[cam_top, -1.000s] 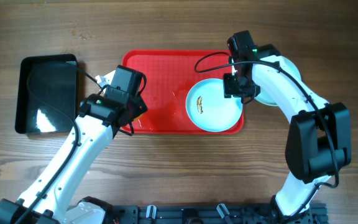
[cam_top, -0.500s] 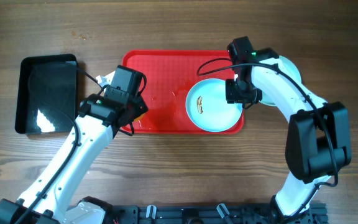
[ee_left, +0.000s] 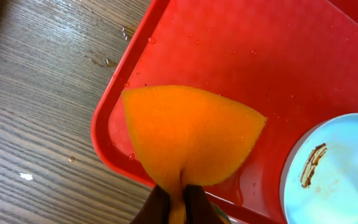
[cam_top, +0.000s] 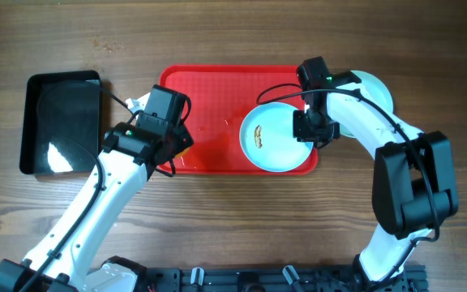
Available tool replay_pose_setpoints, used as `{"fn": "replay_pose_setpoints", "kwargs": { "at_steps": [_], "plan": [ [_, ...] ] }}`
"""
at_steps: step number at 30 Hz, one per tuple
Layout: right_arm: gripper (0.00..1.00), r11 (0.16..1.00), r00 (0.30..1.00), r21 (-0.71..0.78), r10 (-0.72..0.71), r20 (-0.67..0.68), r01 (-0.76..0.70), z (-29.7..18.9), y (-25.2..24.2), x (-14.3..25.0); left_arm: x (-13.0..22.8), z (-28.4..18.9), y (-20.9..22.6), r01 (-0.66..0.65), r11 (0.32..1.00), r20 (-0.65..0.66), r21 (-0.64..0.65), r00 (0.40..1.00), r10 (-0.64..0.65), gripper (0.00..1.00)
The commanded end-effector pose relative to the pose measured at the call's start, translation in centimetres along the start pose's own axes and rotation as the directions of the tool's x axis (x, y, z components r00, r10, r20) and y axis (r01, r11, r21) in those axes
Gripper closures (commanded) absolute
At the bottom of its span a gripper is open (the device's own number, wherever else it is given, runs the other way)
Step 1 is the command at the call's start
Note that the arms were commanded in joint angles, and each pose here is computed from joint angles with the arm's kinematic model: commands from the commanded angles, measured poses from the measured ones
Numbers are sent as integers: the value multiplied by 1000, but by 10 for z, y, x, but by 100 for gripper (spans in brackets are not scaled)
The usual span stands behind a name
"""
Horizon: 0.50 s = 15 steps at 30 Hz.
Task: Clean dirty plates on tray and stack at the side
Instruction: 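Move the right gripper to the front-right plate and grasp its rim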
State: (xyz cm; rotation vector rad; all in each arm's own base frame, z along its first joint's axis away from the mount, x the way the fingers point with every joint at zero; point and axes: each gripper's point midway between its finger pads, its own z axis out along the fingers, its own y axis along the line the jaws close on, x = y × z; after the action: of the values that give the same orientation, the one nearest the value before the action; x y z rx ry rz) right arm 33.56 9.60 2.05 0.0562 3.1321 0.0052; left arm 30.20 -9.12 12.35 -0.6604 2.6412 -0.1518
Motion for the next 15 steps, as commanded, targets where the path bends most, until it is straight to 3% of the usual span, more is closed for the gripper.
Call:
{"fn": "replay_pose_setpoints", "kwargs": {
  "at_steps": [1,11,15],
  "plan": [
    [68,998,1000,-58,4,-14,-5,1,11,3,4,3,-1,1,1000,-13,1,1000,-1,96],
    [69,998,998,-32,53,22,-52,11,5,-1,5,3,-1,1,1000,-18,4,1000,-1,96],
    [69,993,999,-109,51,-6,-51,22,17,9,5,3,-2,1,1000,-20,10,1000,-1,96]
  ]
}}
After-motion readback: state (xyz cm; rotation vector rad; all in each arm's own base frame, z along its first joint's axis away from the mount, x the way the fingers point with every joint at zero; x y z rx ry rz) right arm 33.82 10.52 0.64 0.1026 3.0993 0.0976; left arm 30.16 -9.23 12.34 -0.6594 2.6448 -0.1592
